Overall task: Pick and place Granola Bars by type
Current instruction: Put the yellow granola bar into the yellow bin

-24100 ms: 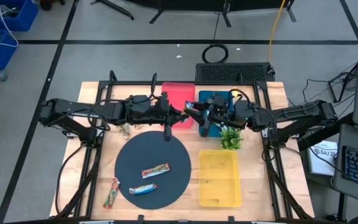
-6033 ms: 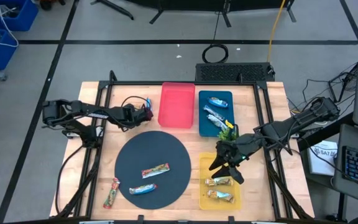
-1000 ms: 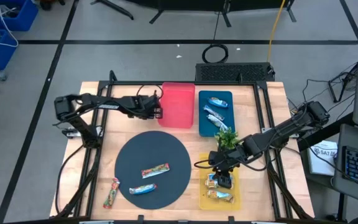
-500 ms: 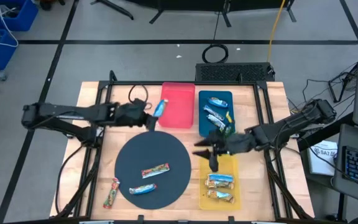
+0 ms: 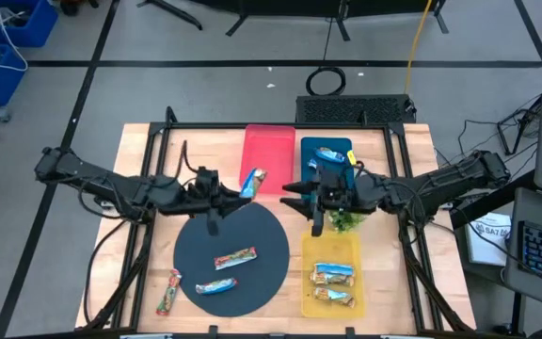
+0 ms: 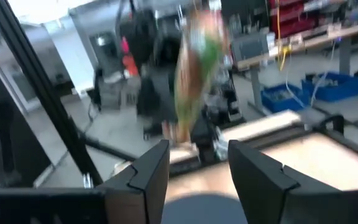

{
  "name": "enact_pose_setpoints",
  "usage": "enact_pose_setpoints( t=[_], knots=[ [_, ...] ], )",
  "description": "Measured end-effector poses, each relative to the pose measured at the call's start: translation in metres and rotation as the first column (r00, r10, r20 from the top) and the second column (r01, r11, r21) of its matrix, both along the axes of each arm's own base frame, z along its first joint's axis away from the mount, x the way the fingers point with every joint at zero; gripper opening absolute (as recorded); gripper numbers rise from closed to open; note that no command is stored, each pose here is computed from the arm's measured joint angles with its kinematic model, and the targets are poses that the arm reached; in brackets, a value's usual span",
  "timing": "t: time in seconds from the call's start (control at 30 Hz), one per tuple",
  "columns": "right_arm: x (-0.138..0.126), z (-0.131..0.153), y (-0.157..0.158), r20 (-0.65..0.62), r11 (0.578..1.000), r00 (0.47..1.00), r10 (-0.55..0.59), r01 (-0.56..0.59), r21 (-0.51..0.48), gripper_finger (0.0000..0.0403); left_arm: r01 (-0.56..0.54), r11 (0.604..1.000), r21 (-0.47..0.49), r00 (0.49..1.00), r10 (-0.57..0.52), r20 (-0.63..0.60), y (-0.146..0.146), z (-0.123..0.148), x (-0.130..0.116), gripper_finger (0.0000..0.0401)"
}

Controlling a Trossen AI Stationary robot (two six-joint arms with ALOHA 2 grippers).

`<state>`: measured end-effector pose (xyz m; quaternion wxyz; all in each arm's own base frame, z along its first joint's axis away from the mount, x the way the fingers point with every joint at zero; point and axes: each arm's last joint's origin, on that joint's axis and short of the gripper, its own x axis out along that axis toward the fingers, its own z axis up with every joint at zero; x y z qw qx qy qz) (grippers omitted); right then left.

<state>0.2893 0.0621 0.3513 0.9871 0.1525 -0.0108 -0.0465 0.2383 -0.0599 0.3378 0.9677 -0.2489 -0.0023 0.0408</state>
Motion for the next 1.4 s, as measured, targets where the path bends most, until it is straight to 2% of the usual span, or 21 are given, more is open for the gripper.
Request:
enact_pose_setpoints(
  t=[0.33, 0.7, 0.9, 1.07, 1.17, 1.27, 1.4],
  knots=[
    [0.011, -0.003, -0.005, 0.050, 1.000, 0.999, -0.021, 0.021, 0.010, 0.0155, 0.017, 1.000, -0.012, 0.999, -0.016, 0.048, -0.012, -0.017, 0.031, 0.0034],
    [0.017, -0.010, -0.003, 0.032, 0.997, 0.999, 0.007, -0.009, 0.073, 0.0150, 0.046, 0.993, -0.106, 0.997, -0.039, 0.064, -0.018, -0.040, 0.058, 0.0034],
    [0.018, -0.011, -0.002, 0.031, 0.992, 0.998, 0.046, -0.049, 0.114, 0.0103, 0.031, 0.992, -0.121, 0.999, -0.026, 0.046, -0.013, -0.045, 0.063, 0.0034],
    [0.018, -0.010, -0.003, 0.040, 0.992, 0.998, 0.046, -0.050, 0.120, 0.0017, 0.029, 0.992, -0.120, 0.997, -0.020, 0.078, -0.008, -0.042, 0.064, 0.0035],
    [0.017, -0.009, -0.003, 0.046, 0.993, 0.998, 0.044, -0.049, 0.111, 0.0007, 0.038, 0.989, -0.143, 0.994, -0.022, 0.108, -0.006, -0.039, 0.064, 0.0046],
    [0.015, -0.008, -0.003, 0.032, 0.992, 0.998, 0.047, -0.050, 0.113, 0.0002, 0.130, 0.983, -0.131, 0.981, -0.109, 0.158, -0.006, -0.035, 0.064, 0.0068],
    [0.003, -0.002, -0.004, -0.003, 0.990, 0.998, 0.059, -0.058, 0.125, 0.0000, 0.279, 0.955, -0.098, 0.942, -0.252, 0.224, -0.006, -0.020, 0.054, 0.0112]
  ],
)
